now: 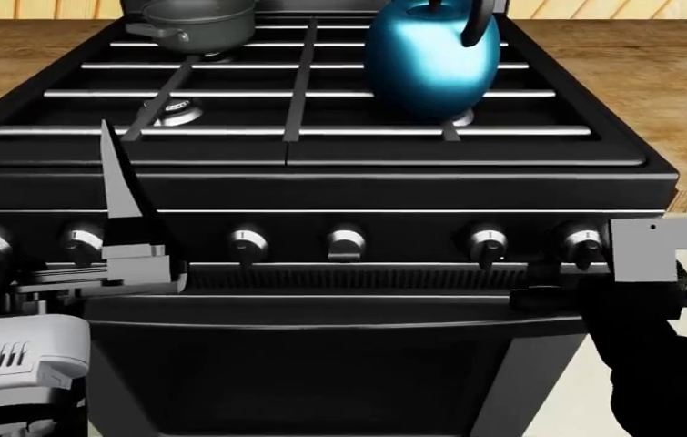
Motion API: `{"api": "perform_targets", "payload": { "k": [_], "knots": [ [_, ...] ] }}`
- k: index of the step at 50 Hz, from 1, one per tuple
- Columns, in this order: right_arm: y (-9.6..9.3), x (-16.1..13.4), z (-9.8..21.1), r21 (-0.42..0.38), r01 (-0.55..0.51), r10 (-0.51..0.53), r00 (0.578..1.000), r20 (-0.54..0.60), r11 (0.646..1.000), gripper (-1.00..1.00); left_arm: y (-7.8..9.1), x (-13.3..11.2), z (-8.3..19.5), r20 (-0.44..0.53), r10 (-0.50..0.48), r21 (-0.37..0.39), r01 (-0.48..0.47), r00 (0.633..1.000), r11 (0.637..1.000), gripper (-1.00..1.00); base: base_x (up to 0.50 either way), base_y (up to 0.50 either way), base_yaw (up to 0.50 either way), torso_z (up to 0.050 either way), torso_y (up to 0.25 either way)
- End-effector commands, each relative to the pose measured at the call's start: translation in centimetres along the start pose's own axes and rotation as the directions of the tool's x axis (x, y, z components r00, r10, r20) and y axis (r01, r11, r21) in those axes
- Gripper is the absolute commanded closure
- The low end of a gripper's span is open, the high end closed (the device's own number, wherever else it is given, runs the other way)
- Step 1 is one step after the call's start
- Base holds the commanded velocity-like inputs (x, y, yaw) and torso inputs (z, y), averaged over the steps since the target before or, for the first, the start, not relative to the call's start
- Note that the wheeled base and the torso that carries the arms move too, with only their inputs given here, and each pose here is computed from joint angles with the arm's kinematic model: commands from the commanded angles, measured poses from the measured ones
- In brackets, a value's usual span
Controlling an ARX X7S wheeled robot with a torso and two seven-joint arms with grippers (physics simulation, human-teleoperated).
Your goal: Pick the kettle from the counter and place it on a stove burner. Then turn the burner on.
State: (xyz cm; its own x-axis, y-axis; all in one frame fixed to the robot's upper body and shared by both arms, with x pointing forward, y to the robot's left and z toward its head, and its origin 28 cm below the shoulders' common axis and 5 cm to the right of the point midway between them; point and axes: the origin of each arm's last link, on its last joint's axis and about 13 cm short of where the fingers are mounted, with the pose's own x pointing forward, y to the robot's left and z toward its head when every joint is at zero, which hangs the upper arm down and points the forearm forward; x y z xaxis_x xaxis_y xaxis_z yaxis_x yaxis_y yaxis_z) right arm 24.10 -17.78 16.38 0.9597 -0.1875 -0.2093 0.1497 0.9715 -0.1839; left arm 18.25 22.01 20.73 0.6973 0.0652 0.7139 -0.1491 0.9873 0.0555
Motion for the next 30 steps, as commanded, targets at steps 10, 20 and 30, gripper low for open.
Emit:
{"api": "perform_targets", "payload": {
  "k": [10,20,30],
  "knots": [
    [0.8,0.5,2.0,-0.225,-0.072,0.074,0.997,0.002,0.972,1.0,0.1,0.0,0.1,-0.001,-0.001,-0.008,0.001,1.0,1.0,-1.0,0.02,0.0,0.01,0.0,0.0],
    [1.6,0.5,1.7,-0.301,-0.102,0.104,0.995,-0.01,0.948,1.0,0.1,0.0,0.0,-0.002,0.002,-0.01,-0.002,1.0,1.0,-1.0,0.02,0.0,0.01,-0.002,0.0],
    [2.6,0.3,2.0,-0.388,-0.125,0.131,0.991,-0.009,0.913,1.0,0.2,0.1,0.1,-0.003,0.004,-0.011,-0.004,1.0,1.0,-1.0,0.02,0.0,0.01,-0.001,0.0]
  ]
}}
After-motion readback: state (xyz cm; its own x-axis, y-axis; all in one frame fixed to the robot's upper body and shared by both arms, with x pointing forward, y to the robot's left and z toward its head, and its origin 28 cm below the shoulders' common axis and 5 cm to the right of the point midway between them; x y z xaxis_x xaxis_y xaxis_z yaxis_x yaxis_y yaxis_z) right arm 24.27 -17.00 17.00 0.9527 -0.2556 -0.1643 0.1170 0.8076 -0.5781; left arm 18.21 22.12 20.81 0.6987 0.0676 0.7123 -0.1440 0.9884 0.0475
